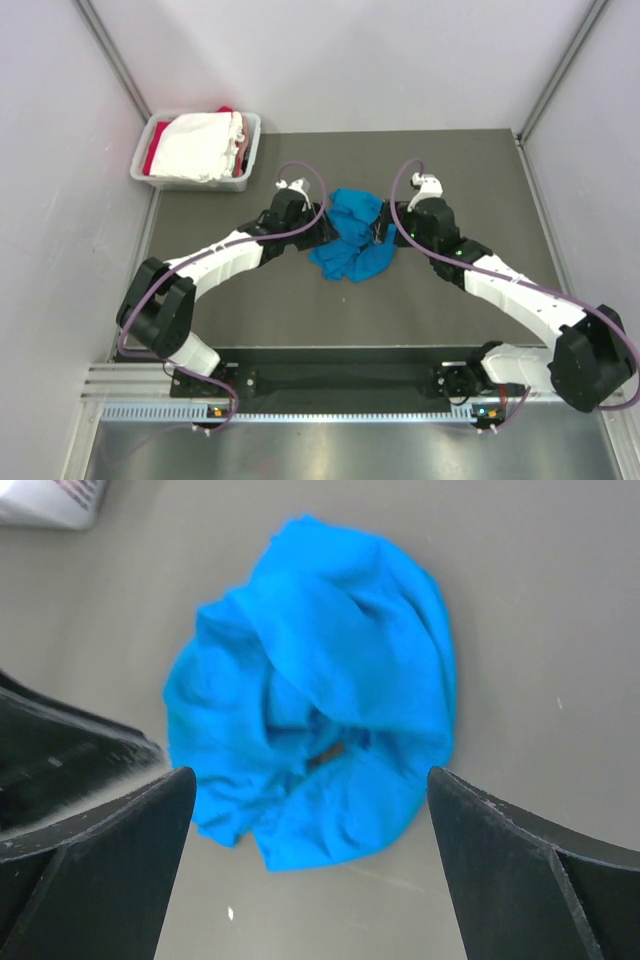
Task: Fold and stack the t-shirts
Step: Flatten the tshirt out
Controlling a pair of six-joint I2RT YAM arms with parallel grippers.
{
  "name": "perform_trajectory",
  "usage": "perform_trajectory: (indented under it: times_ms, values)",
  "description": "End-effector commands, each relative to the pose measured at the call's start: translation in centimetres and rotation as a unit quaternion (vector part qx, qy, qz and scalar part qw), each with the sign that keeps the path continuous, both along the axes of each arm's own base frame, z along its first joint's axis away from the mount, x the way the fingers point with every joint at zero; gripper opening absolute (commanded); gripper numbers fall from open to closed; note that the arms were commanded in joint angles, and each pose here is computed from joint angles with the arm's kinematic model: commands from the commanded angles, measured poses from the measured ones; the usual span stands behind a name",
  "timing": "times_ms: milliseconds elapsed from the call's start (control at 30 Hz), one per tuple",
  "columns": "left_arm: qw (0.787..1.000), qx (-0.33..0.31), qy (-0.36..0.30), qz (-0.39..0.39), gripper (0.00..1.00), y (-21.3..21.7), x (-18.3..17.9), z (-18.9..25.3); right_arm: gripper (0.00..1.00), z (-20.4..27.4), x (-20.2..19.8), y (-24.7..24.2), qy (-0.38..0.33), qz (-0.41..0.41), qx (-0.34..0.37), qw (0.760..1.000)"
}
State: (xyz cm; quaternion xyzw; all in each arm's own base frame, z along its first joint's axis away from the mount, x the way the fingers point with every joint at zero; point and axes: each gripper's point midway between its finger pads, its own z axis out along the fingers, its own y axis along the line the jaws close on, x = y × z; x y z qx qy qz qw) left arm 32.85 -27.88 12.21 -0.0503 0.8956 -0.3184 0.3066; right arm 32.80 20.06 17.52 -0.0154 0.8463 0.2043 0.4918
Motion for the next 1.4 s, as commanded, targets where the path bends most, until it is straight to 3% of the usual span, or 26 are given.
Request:
perform_trajectory:
  times_ms: [0,200,400,467,600,833,933,1000,1033,1100,1167,1367]
  values:
    - [0.999,-0.008,-0.036,0.006,0.59,-0.4,0.7,0.8,1.0,-0.9,-0.7,-1.5,0.011,-0.032,-0.002,0.999]
    - [0.997,0.031,-0.037,-0.066,0.49,-3.6,2.9,-1.2,1.0,0.2,-0.2,-2.5,-0.005,-0.061,0.0,0.998]
    - [0.994,0.099,-0.015,-0.047,0.47,-3.2,5.3,-5.1,0.93,-1.5,0.2,-2.3,0.009,-0.053,-0.015,0.998]
    - [0.993,0.116,-0.022,-0.029,0.38,-2.6,6.2,-5.4,0.91,-2.2,0.4,-2.0,0.02,-0.048,-0.02,0.998]
    - [0.987,0.152,-0.054,0.01,0.0,-0.5,8.9,-4.4,0.88,-2.7,1.0,-1.2,0.026,-0.037,-0.019,0.999]
    - [0.982,0.164,-0.079,0.051,0.0,3.3,8.2,0.2,0.88,-4.3,1.6,0.9,0.045,-0.005,-0.045,0.998]
    - [0.976,0.149,-0.13,0.089,0.0,5.2,7.5,4.0,0.87,-5.0,1.6,2.1,0.05,0.011,-0.049,0.997]
    - [0.979,0.146,-0.124,0.075,0.0,5.2,6.6,3.4,0.85,-5.0,1.9,3.1,0.042,0.022,-0.043,0.998]
    - [0.98,0.142,-0.12,0.068,0.03,5.0,6.3,3.4,0.85,-5.8,2.0,3.6,0.047,0.028,-0.047,0.997]
    - [0.983,0.146,-0.088,0.061,0.5,5.1,5.3,2.6,0.85,-6.0,2.4,4.2,0.047,0.035,-0.057,0.997]
    - [0.984,0.158,-0.044,0.068,0.66,5.9,3.7,1.4,0.85,-7.0,2.6,4.6,0.059,0.038,-0.071,0.995]
    - [0.98,0.167,0.004,0.107,0.64,9.6,-1.6,-1.8,0.83,-7.0,2.9,4.4,0.059,0.039,-0.088,0.994]
